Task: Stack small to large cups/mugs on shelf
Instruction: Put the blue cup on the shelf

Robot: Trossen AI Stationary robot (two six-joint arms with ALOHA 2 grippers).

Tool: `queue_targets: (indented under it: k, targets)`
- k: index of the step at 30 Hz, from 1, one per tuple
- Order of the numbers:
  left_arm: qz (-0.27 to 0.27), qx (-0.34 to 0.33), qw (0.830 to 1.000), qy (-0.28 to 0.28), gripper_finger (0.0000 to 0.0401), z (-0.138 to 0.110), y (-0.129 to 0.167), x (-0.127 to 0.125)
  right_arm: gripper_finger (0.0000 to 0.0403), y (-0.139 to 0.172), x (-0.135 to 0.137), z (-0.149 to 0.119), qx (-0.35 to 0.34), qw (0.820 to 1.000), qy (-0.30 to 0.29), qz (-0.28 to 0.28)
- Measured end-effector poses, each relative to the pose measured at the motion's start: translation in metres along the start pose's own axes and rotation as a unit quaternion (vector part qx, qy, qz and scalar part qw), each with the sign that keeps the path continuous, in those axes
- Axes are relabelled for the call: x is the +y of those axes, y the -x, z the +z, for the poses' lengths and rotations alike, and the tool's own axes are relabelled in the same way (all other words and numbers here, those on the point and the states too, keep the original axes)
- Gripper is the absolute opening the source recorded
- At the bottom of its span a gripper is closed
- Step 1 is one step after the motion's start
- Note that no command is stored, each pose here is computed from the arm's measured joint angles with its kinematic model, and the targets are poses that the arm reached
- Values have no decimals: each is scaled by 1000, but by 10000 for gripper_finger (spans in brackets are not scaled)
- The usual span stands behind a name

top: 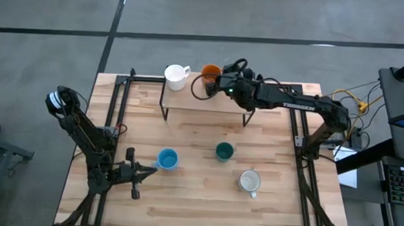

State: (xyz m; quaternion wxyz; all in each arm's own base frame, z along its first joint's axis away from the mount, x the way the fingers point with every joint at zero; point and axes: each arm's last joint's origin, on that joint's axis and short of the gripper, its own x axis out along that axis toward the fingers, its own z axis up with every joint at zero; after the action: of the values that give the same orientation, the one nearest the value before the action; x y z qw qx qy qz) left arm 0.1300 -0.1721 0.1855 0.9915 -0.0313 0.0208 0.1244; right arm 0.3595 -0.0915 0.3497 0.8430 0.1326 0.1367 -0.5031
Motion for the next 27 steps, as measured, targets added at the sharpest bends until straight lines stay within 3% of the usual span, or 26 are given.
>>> queue_targets:
  k: [7,14,21,27]
  targets:
    - [-92,30,995,-21,0,-8,1,-2,123,49,-2,11,38,990,67,121]
    - [-102,32,994,-22,0,-8,1,-3,128,139,2,4,19,977,119,175]
    - [-88,29,995,-22,0,-8,0,-2,112,241,-2,-38,-24,968,160,190]
    - [-87,28,995,-37,0,-8,-2,-1,96,295,-17,-75,-63,963,156,213]
